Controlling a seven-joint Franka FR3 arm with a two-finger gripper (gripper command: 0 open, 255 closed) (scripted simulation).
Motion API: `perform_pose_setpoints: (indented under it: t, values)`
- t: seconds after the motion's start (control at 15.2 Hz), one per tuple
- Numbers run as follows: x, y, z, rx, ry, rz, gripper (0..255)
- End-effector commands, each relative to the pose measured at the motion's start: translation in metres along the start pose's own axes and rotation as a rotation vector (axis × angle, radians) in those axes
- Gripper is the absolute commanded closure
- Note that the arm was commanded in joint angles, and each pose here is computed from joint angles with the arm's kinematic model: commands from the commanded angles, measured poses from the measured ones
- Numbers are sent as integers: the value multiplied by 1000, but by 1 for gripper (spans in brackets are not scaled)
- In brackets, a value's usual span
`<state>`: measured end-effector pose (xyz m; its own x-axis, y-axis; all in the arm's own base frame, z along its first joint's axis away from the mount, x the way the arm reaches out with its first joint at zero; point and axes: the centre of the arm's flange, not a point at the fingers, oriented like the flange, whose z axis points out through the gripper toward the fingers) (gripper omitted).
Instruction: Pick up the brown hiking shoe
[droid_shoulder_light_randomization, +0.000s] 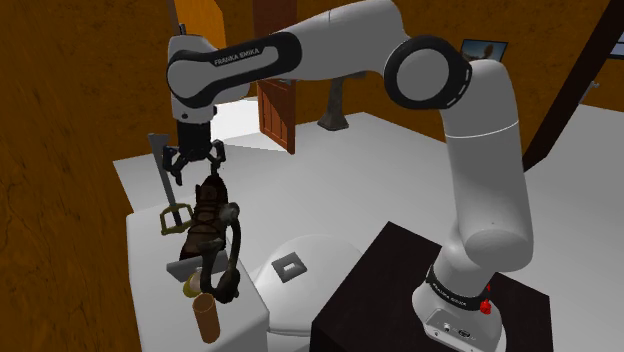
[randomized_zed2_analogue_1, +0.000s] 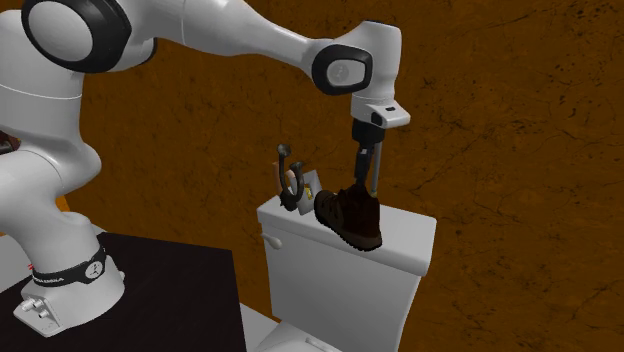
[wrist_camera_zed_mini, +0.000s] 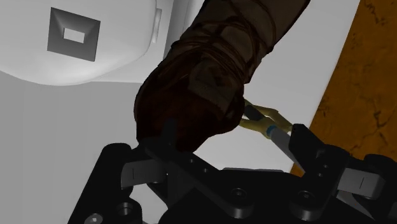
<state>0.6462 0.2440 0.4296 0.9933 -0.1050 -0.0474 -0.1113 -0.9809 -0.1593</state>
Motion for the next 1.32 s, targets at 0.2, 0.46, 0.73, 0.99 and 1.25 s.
perform_pose_setpoints:
  t: [0.2,0.46,0.73,0.99,1.25]
  values:
    - [1,3,21,0,0,0,0]
    - [2,2,21,0,0,0,255]
    - [1,2,21,0,0,0,255]
    - [0,1,11,0,0,0,255]
    - [-1,-2,-10,0,0,0,255]
